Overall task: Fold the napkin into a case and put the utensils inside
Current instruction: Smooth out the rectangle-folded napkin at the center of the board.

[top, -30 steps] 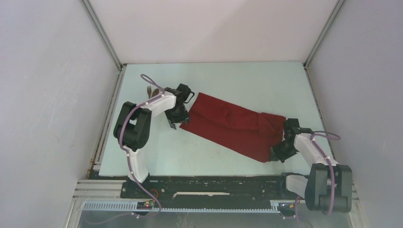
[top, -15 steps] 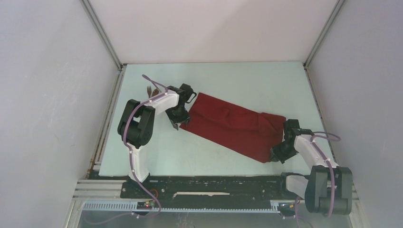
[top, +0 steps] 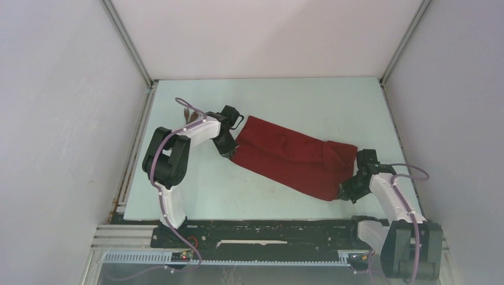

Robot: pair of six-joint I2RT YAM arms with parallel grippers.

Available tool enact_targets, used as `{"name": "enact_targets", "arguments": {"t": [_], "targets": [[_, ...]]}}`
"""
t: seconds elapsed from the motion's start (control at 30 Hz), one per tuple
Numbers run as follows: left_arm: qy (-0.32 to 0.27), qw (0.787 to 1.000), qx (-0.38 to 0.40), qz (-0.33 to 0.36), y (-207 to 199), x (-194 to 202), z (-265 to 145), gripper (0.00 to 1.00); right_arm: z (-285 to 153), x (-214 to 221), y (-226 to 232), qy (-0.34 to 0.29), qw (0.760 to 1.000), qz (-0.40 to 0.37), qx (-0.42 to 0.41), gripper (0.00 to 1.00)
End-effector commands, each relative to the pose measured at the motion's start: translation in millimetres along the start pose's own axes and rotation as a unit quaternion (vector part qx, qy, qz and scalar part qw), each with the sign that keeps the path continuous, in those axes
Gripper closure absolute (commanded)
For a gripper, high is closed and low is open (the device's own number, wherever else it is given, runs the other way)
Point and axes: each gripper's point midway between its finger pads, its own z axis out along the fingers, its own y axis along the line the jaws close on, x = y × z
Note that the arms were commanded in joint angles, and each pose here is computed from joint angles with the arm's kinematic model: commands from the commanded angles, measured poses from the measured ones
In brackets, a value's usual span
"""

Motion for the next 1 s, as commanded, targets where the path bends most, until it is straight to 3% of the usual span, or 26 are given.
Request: {"name": "enact_targets", "arguments": {"t": [0.0,0.27,0.47,0.6,0.73,0.9,0.97], "targets": [[-0.035,0.999,0.029,-0.007,-4,-16,9,1.00,-6,-2,6,-0.013,1.000,0.007,-0.025,1.00],[-0.067,0.992,0.108,-0.025,-13,-28,-47,1.00,-28,-6,29,-0.041,0.992,-0.025,-0.119,1.00],[-0.084,0.992,0.084,-0.040,14,-23,-63,1.00,-41,-10,28,-0.066,0.988,-0.024,-0.140,1.00],[-0.034,0.997,0.060,-0.014,24,-3,-56,0.98,-40,-9,27,-0.060,0.989,-0.026,-0.135,1.00],[-0.007,1.000,0.016,0.005,42,10,-43,0.53,-38,-7,28,-0.050,0.989,-0.028,-0.134,1.00],[-0.013,1.000,-0.003,0.019,42,9,-41,0.31,-36,-8,30,-0.049,0.990,-0.032,-0.131,1.00],[-0.002,1.000,-0.003,0.023,35,12,-34,0.29,-35,-8,31,-0.046,0.990,-0.033,-0.132,1.00]]}}
